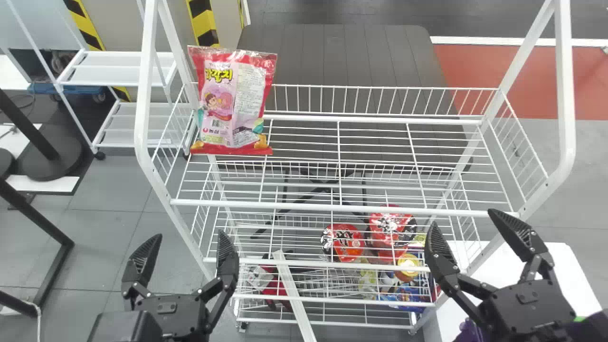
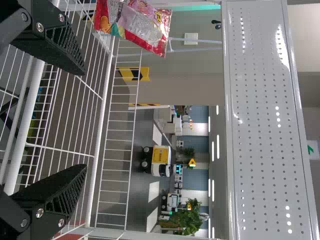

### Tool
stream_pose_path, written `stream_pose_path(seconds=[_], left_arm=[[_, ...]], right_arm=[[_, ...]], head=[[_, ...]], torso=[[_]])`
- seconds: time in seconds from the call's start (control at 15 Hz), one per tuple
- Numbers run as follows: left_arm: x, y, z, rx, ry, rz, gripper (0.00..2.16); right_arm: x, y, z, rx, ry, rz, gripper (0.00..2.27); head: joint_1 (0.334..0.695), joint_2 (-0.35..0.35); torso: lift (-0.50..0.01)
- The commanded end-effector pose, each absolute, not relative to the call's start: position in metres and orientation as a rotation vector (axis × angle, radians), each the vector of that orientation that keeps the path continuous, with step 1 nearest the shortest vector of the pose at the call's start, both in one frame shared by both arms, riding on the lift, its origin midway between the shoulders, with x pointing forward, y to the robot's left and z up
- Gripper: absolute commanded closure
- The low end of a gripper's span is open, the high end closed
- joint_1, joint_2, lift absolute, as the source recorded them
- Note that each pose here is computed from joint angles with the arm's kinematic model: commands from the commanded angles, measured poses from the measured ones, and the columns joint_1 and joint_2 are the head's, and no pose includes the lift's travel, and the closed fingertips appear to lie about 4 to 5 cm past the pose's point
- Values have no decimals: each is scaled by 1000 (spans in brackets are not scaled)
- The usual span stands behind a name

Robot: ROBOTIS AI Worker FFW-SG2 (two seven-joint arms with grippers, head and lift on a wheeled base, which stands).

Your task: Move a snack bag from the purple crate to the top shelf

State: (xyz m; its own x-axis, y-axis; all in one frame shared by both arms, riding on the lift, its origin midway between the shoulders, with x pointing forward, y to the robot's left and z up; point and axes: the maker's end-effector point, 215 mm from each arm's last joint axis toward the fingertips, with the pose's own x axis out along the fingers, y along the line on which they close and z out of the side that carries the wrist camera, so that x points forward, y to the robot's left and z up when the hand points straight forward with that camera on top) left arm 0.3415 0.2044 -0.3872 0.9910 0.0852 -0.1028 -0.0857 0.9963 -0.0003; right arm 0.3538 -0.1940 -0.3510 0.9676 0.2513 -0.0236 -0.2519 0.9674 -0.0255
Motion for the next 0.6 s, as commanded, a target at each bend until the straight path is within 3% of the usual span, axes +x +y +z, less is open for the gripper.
stream_pose_path(seconds=[0.0, 0.53], left_arm=[[342, 205, -388, -4, 103, 87, 130], [342, 204, -388, -7, 101, 88, 130]], right_arm=[[354, -195, -351, -27, 19, 253, 178], [357, -203, -357, -11, 45, 216, 178]], head=[[695, 18], [695, 9]], torso=[[0], [0]])
